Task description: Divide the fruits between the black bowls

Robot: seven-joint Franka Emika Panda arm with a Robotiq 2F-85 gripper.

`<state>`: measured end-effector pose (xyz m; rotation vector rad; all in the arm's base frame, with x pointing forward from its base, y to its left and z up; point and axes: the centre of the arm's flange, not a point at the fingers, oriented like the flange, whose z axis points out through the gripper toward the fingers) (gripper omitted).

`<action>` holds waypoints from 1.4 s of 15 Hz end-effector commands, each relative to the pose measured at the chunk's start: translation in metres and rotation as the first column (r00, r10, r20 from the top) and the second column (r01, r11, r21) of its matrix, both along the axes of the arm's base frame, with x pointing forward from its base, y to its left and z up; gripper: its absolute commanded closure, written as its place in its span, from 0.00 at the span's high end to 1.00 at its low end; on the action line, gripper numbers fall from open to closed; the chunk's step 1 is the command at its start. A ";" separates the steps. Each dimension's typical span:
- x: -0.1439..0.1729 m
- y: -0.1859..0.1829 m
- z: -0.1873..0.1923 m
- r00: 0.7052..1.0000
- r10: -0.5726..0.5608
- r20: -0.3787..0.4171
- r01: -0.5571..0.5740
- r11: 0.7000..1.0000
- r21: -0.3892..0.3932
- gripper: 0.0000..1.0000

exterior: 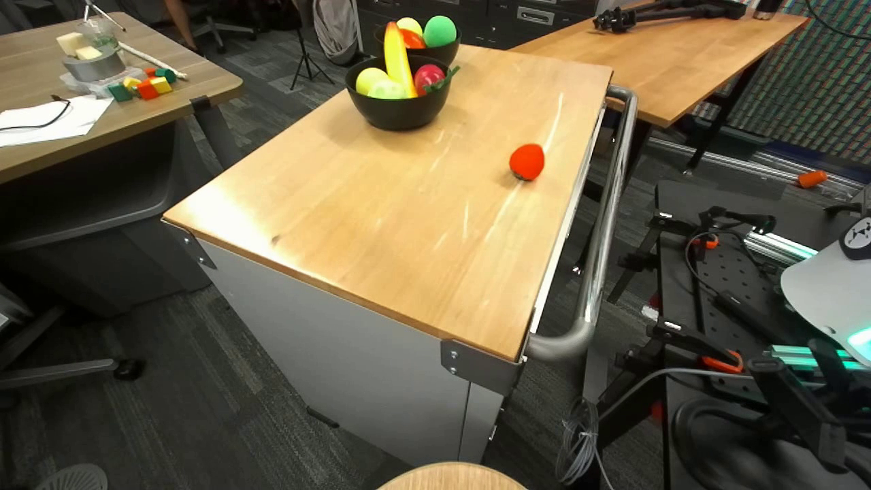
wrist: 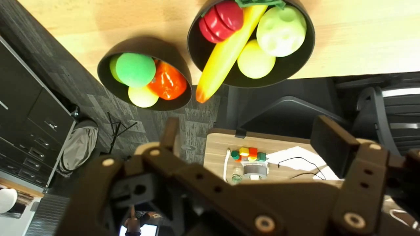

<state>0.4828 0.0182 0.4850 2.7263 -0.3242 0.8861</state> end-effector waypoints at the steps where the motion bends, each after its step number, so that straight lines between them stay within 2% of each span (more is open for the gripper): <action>1: -0.003 0.000 0.000 1.000 0.000 0.001 0.000 1.000 0.000 1.00; 3: 0.001 0.002 -0.026 0.992 0.018 -0.125 -0.022 0.999 -0.033 1.00; 5: -0.024 0.007 -0.056 0.966 0.051 -0.255 -0.063 0.997 -0.037 1.00; 8: -0.073 0.019 -0.077 0.904 0.159 -0.398 -0.149 0.987 0.056 1.00; 11: -0.102 0.032 -0.075 0.818 0.297 -0.493 -0.250 0.955 0.161 1.00; 12: -0.104 0.036 -0.078 0.831 0.270 -0.485 -0.223 0.963 0.154 1.00; 13: -0.080 0.034 -0.098 0.837 0.250 -0.487 -0.206 0.968 0.144 1.00; 15: -0.090 0.036 -0.090 0.834 0.254 -0.489 -0.210 0.967 0.143 1.00; 16: -0.084 0.035 -0.096 0.845 0.239 -0.478 -0.193 0.971 0.144 1.00; 19: -0.067 0.032 -0.109 0.880 0.230 -0.415 -0.163 0.968 0.190 1.00; 21: -0.058 0.030 -0.118 0.894 0.233 -0.384 -0.159 0.964 0.213 1.00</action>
